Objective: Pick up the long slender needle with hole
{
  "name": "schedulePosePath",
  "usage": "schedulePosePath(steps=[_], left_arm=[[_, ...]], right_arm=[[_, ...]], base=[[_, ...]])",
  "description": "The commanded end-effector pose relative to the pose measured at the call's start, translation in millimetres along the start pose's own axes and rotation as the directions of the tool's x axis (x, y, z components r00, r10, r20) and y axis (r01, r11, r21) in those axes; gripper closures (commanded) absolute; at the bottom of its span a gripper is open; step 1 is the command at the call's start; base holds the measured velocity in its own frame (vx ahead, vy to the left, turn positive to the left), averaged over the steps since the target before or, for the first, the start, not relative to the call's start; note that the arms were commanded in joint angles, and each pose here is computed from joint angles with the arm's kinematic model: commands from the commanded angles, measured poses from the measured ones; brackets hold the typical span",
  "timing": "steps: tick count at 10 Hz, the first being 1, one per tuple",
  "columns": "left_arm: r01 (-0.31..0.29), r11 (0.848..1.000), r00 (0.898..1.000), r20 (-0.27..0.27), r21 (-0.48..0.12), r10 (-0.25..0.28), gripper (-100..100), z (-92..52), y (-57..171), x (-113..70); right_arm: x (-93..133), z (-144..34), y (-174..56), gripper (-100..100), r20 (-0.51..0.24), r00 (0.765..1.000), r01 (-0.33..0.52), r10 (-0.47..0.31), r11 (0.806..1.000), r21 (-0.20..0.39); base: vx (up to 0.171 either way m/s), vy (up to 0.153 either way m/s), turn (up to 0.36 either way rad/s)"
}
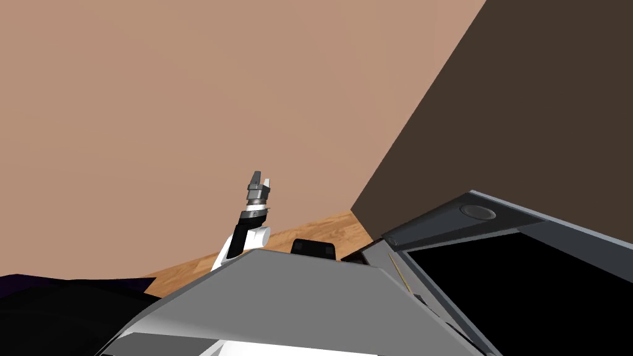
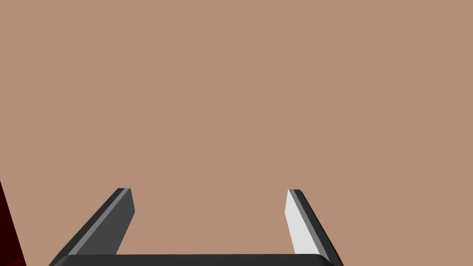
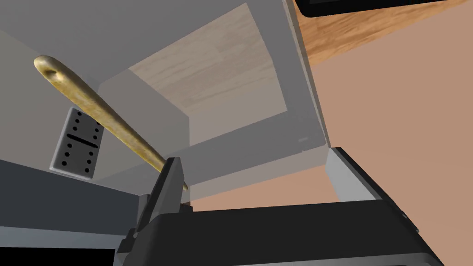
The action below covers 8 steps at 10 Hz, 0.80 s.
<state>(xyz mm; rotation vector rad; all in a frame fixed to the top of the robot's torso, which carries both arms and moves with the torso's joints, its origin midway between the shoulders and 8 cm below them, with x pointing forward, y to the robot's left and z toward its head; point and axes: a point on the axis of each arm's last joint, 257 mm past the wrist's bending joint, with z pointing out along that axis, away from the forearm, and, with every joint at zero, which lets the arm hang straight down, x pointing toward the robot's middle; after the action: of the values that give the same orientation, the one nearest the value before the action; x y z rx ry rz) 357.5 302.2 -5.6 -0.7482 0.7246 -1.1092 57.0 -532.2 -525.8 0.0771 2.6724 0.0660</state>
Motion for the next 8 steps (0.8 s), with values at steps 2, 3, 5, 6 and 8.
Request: schedulePosePath(steps=[2,3,5,6,8], left_arm=[[0.0,1.0,1.0,0.0,0.0,0.0,0,0.0,0,0.0],[0.0,1.0,1.0,0.0,0.0,0.0,0,0.0,0,0.0],[0.0,1.0,1.0,0.0,0.0,0.0,0,0.0,0,0.0],[0.0,1.0,1.0,0.0,0.0,0.0,0,0.0,0,0.0],[0.0,1.0,1.0,0.0,0.0,0.0,0,0.0,0,0.0]], right_arm=[[28,-8.2,-20,-100,-0.07,0.997,0.03,-0.028,0.999,0.036],[32,-9.7,-23,-100,-0.076,0.997,0.028,-0.025,0.999,0.044],[56,-16.2,-35,-100,-0.133,0.99,0.046,-0.037,0.997,0.069],[56,-16.2,-35,-100,-0.133,0.99,0.046,-0.037,0.997,0.069],[76,-19.7,-40,-100,-0.175,0.984,0.056,-0.041,0.995,0.081]], base=[[0.075,-0.025,0.164],[0.085,-0.032,0.062],[0.102,-0.042,0.143],[0.064,-0.046,0.054],[0.064,-0.041,0.102]])
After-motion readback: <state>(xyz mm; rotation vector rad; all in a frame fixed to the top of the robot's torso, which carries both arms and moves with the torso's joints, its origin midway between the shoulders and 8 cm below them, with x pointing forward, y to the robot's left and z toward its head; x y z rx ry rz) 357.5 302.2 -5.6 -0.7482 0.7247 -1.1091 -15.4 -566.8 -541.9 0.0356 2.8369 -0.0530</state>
